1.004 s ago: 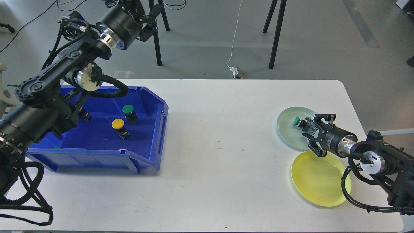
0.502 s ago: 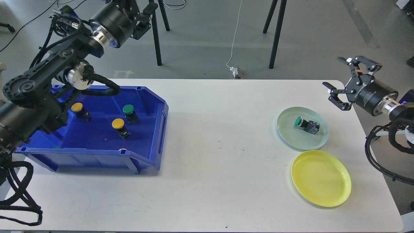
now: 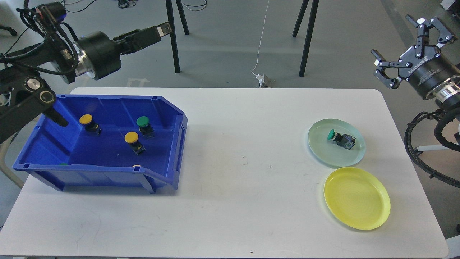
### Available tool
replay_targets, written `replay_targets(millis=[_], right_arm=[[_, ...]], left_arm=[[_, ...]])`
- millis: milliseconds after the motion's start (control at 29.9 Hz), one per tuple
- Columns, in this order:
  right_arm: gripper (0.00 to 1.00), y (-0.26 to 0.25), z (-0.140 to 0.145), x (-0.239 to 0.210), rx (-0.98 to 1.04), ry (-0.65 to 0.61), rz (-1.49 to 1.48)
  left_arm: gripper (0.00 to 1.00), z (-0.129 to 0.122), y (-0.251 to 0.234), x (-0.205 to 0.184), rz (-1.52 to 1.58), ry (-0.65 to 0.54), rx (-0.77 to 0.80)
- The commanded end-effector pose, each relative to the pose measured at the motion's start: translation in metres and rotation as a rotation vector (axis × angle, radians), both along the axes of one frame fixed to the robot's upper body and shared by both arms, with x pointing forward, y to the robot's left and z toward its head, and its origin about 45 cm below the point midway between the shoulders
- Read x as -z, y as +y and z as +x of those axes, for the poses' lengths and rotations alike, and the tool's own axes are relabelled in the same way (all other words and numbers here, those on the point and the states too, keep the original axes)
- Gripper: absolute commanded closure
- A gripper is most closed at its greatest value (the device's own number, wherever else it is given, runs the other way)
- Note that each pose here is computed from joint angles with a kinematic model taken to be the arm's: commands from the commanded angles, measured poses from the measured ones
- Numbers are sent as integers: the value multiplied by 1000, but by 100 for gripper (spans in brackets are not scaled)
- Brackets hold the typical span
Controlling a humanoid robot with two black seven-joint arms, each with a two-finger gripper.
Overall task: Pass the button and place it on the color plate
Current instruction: 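Open the right gripper and raise both arms away, then grasp the yellow-topped button in the bin with the left gripper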
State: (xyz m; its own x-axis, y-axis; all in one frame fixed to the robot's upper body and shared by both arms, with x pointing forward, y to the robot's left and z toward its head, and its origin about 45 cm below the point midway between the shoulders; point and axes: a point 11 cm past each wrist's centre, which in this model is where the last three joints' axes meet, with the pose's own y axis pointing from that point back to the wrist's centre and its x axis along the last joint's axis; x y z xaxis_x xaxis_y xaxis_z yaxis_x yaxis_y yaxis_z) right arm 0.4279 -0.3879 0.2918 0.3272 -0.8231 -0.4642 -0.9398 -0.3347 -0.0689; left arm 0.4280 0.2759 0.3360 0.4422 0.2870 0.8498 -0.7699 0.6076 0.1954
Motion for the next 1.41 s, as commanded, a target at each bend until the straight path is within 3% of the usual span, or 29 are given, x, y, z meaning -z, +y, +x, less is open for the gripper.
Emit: replay_targets(millis=[0, 335, 468, 636, 1138, 1372], right_arm=[[3, 0, 0, 1, 3, 1, 3], [3, 0, -1, 3, 4, 6, 2], [3, 1, -1, 5, 3, 11, 3], [3, 7, -1, 10, -5, 17, 19], [3, 11, 0, 13, -7, 22, 27], [3, 13, -1, 15, -10, 28, 24]], left_arm=[[6, -3, 3, 14, 159, -26, 22], [9, -23, 30, 81, 652, -25, 141], [10, -32, 45, 110, 739, 43, 167], [20, -56, 56, 150, 818, 178, 241], [21, -30, 75, 181, 853, 248, 147], [25, -37, 81, 194, 854, 281, 158]])
